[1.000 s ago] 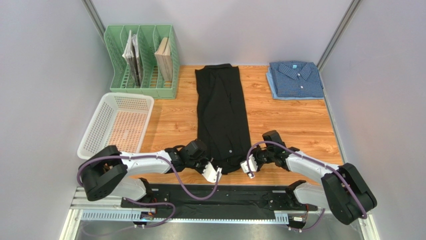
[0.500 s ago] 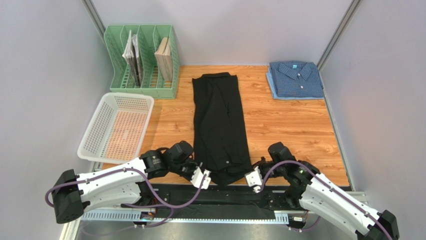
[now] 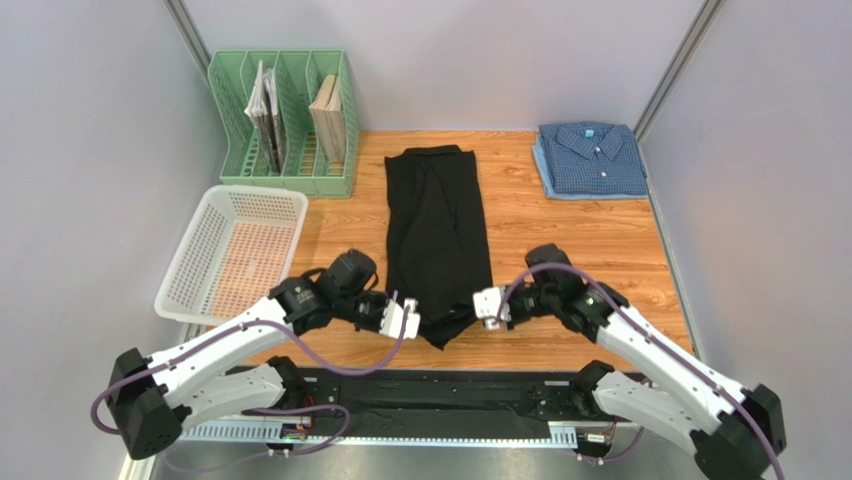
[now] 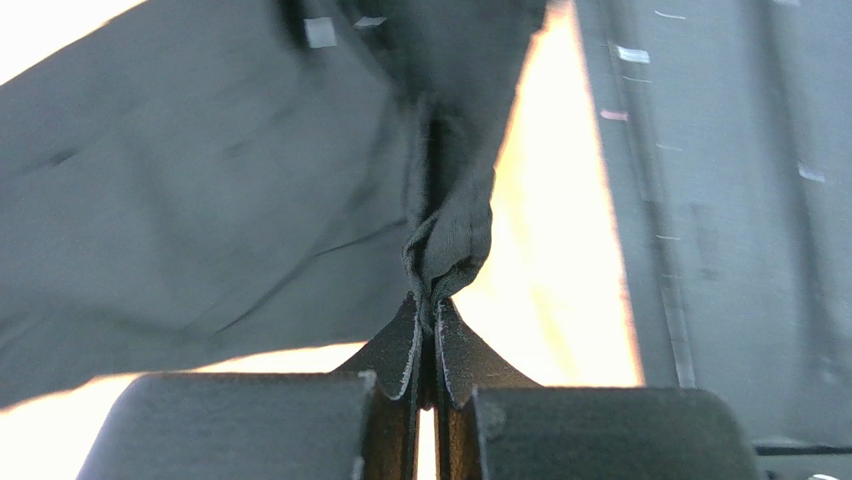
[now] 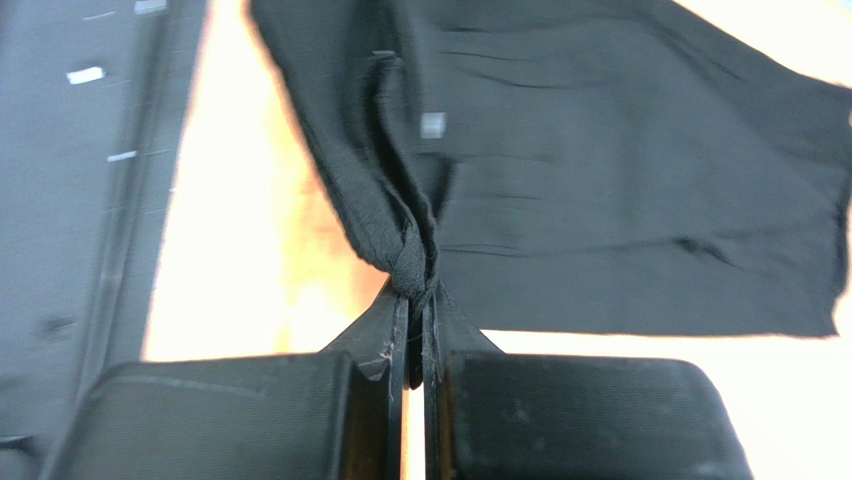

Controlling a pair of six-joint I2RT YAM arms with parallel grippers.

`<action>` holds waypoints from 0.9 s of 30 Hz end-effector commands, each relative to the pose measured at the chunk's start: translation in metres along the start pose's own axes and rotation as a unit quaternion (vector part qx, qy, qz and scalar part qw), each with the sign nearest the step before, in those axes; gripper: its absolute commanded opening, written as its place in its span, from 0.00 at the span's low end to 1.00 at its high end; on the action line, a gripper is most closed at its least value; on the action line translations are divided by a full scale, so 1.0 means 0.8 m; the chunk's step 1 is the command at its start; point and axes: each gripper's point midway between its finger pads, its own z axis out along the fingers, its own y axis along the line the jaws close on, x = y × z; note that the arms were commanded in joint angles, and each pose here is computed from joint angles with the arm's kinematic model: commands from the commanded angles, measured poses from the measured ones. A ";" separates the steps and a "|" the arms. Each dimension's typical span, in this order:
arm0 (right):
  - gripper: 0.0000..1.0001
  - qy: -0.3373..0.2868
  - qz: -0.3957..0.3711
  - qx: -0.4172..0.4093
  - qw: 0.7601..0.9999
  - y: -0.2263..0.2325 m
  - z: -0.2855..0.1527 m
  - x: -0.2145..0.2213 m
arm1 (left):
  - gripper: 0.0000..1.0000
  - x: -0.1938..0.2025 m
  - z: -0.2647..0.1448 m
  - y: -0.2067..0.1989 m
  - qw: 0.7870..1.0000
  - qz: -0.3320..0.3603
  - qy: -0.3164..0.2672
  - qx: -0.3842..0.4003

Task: Fold and stack the long sleeve shirts
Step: Fold the shirt

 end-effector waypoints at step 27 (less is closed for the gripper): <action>0.57 0.100 0.191 0.093 0.972 -0.309 0.083 0.180 | 0.27 0.177 0.040 0.331 0.953 -0.261 0.107 -0.108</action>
